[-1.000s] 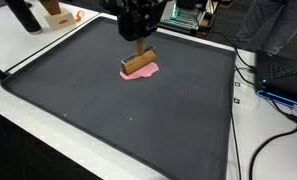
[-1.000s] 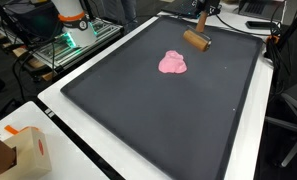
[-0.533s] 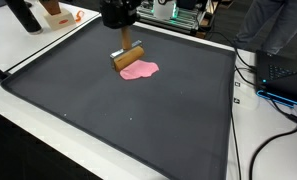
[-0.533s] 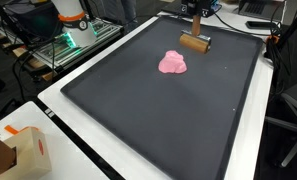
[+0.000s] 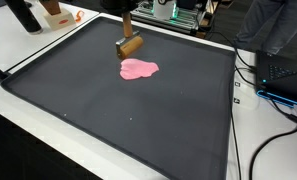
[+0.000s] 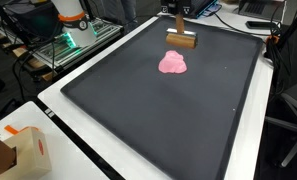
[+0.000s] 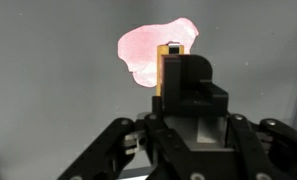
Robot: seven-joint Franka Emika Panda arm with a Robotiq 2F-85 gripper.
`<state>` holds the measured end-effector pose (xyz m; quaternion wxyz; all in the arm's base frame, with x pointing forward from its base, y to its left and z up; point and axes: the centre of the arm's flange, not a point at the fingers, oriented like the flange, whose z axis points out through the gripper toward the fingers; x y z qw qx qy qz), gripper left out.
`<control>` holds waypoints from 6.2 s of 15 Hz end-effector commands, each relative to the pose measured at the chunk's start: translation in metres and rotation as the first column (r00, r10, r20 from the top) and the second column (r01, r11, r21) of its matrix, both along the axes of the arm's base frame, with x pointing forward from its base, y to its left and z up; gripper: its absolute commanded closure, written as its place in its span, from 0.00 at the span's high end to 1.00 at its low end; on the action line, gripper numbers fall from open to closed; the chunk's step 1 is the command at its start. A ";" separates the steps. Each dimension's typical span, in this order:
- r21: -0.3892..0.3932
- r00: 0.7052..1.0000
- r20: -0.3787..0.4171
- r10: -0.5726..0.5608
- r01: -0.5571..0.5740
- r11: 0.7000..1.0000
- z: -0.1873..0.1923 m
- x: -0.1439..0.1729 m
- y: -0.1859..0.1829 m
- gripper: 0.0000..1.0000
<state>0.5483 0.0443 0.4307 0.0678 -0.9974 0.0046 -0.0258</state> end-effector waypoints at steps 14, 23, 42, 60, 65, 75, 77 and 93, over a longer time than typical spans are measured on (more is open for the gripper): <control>0.209 0.995 0.080 0.061 -0.076 0.975 -0.046 -0.055 -0.080 0.23; 0.252 0.998 0.055 -0.019 0.005 0.968 -0.067 -0.060 -0.110 0.23; 0.358 0.992 0.053 -0.113 0.087 0.930 -0.070 -0.063 -0.120 0.23; 0.209 0.993 0.021 -0.119 0.112 0.971 -0.006 -0.075 -0.018 0.23; -0.001 0.977 0.002 -0.212 0.212 0.977 0.033 -0.079 0.028 0.23; -0.270 0.983 0.004 -0.186 0.180 0.946 0.125 -0.092 0.110 0.23; -0.235 0.982 0.007 -0.187 0.183 0.955 0.111 -0.095 0.104 0.48; -0.238 0.981 -0.010 -0.191 0.183 0.954 0.103 -0.091 0.102 0.48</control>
